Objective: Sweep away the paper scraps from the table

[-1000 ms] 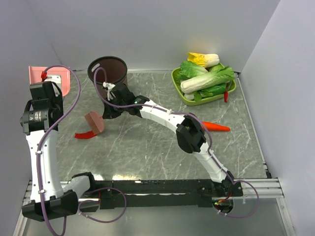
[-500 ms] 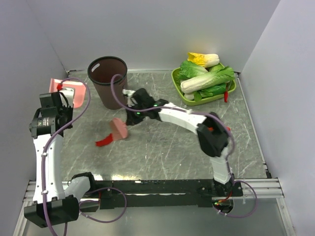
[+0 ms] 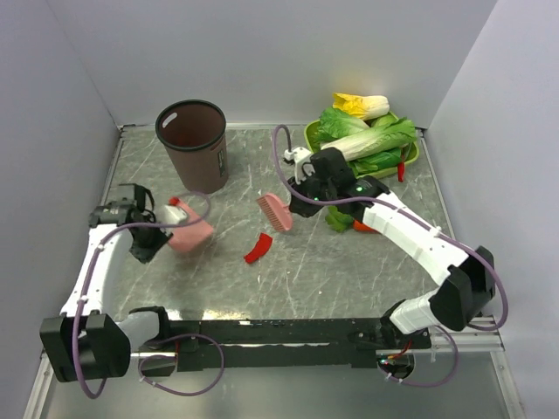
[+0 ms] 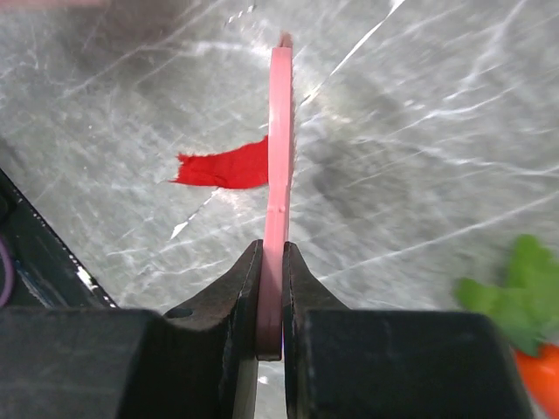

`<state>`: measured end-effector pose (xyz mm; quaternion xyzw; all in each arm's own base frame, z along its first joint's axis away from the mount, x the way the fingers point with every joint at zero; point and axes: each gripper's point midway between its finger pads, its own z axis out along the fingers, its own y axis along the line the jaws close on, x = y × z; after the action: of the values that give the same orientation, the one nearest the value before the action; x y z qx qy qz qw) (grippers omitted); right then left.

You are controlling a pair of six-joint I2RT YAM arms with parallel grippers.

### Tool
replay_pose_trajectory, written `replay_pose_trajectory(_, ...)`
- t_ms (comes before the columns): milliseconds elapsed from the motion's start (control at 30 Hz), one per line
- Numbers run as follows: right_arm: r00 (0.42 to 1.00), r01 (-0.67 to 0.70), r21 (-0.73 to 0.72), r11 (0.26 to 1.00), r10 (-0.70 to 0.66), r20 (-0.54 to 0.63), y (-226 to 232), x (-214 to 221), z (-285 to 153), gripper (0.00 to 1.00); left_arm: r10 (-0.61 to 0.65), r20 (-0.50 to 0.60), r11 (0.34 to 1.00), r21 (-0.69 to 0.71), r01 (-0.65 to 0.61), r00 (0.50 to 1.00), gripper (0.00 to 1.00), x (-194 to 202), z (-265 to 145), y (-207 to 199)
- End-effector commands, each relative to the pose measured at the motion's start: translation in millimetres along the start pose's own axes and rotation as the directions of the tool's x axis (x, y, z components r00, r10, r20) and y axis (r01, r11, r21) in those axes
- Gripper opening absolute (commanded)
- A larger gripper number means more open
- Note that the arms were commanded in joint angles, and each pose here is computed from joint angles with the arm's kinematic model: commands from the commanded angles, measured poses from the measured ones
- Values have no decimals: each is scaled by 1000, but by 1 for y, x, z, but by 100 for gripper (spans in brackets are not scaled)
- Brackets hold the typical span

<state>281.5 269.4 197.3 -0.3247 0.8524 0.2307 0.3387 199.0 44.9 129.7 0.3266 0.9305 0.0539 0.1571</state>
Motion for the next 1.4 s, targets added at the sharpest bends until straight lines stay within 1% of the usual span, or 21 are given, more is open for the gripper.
replay_pose_trajectory(0, 996, 69, 52, 996, -72, 56, -12, -17, -34, 0, 306, -51, 946, 130, -298, 951, 1, 4, 11, -33)
replay_pose_trajectory(33, 996, 64, 65, 996, -68, 52, -16, -15, -35, 0, 344, -72, 932, 145, -331, 936, 1, 6, 15, -38)
replay_pose_trajectory(100, 998, 44, 120, 992, -48, 29, -27, -6, -34, 0, 423, -63, 896, 182, -406, 904, 1, 0, 18, -52)
replay_pose_trajectory(133, 999, 35, 133, 990, -39, 26, -31, -3, -35, 0, 447, -72, 881, 208, -425, 892, 1, 0, 22, -58)
replay_pose_trajectory(167, 999, 27, 149, 988, -30, 17, -34, 0, -35, 0, 469, -111, 874, 202, -442, 876, 1, 3, 23, -56)
replay_pose_trajectory(200, 1000, 9, 165, 986, -10, 9, -36, 5, -34, 0, 501, -117, 856, 213, -471, 858, 1, 2, 24, -60)
replay_pose_trajectory(333, 999, -29, 174, 984, 33, -20, -38, 20, -30, 0, 539, -168, 830, 273, -487, 825, 1, 3, 31, -70)
replay_pose_trajectory(467, 997, -60, 165, 984, 69, -47, -42, 31, -20, 0, 555, -175, 821, 269, -503, 813, 1, -6, 36, -78)
replay_pose_trajectory(533, 996, -65, 166, 984, 75, -56, -44, 33, -16, 0, 558, -170, 821, 260, -509, 813, 1, -13, 38, -79)
replay_pose_trajectory(600, 991, -105, 163, 981, 116, -60, -44, 33, -11, 0, 559, -182, 822, 249, -512, 809, 1, -16, 41, -82)
replay_pose_trajectory(733, 987, -137, 121, 983, 146, -72, -38, 31, 1, 0, 557, -198, 827, 226, -515, 807, 1, -22, 46, -86)
replay_pose_trajectory(933, 972, -221, -7, 975, 219, -85, -18, 24, 26, 0, 548, -186, 835, 183, -519, 815, 1, -40, 55, -96)
replay_pose_trajectory(967, 970, -233, -46, 971, 229, -82, -10, 17, 30, 0, 557, -185, 829, 186, -528, 809, 1, -42, 56, -100)
replay_pose_trajectory(1033, 973, -227, -115, 967, 220, -68, 5, 3, 31, 0, 551, -167, 833, 169, -527, 818, 1, -52, 59, -104)
replay_pose_trajectory(1067, 974, -223, -187, 957, 213, -75, 18, -2, 31, 0, 549, -171, 834, 172, -524, 818, 1, -54, 62, -106)
replay_pose_trajectory(1100, 977, -212, -222, 952, 201, -74, 25, -6, 31, 0, 546, -166, 836, 169, -521, 822, 1, -59, 63, -107)
replay_pose_trajectory(1167, 984, -176, -235, 956, 169, -50, 30, -16, 26, 0, 536, -164, 842, 172, -511, 828, 1, -64, 69, -112)
replay_pose_trajectory(1233, 988, -152, -251, 956, 145, -46, 33, -18, 20, 0, 512, -147, 856, 170, -489, 846, 1, -72, 71, -116)
replay_pose_trajectory(1333, 993, -121, -226, 967, 115, -36, 28, -14, 7, 0, 478, -86, 872, 168, -460, 874, 1, -84, 75, -123)
replay_pose_trajectory(1367, 995, -103, -219, 970, 103, -12, 27, -17, -1, 0, 469, -58, 873, 178, -453, 881, 1, -87, 75, -127)
